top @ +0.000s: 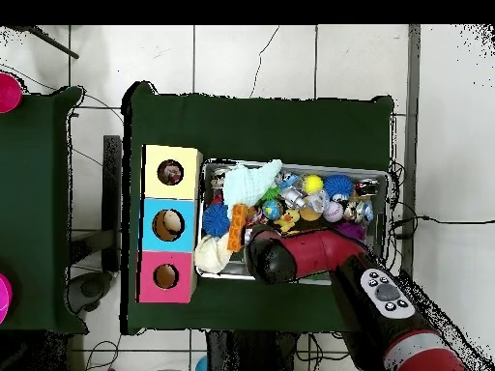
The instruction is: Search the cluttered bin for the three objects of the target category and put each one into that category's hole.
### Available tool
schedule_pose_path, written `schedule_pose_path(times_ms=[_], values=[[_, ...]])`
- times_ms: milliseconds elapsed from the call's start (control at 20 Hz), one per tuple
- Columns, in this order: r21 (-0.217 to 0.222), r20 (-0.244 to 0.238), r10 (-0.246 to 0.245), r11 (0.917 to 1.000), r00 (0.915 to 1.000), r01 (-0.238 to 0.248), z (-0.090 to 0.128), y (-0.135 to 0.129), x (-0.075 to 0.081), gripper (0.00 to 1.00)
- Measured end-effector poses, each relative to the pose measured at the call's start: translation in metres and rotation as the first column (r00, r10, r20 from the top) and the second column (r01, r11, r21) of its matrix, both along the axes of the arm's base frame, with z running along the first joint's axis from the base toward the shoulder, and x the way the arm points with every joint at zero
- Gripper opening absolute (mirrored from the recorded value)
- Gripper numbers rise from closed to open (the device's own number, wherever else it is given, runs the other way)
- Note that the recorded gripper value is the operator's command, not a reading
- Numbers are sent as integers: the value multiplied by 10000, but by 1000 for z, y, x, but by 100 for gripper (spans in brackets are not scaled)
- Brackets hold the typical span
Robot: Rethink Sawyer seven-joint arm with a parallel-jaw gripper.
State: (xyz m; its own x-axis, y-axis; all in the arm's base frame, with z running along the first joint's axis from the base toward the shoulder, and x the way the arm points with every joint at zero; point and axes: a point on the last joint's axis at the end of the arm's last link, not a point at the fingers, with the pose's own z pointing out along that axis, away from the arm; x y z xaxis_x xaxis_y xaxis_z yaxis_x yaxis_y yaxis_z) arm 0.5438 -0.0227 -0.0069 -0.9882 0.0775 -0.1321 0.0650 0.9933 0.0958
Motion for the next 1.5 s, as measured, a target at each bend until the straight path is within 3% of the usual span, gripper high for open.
schedule_pose_path(times_ms=[350,400,650,800,1000,1200,1500], values=[[358,-218,-1141,9927,9932,1148,46,-14,12,100],[395,-374,-1439,9886,9889,1453,64,-19,18,100],[333,-763,-1942,9798,9780,1972,107,-30,32,100],[225,-811,-1939,9803,9777,1963,118,-32,35,100],[223,-710,-2013,9789,9770,2033,117,-40,46,100],[330,-645,-2215,9740,9730,2240,98,-61,64,100],[222,-629,-2242,9739,9725,2259,62,-115,87,100]])
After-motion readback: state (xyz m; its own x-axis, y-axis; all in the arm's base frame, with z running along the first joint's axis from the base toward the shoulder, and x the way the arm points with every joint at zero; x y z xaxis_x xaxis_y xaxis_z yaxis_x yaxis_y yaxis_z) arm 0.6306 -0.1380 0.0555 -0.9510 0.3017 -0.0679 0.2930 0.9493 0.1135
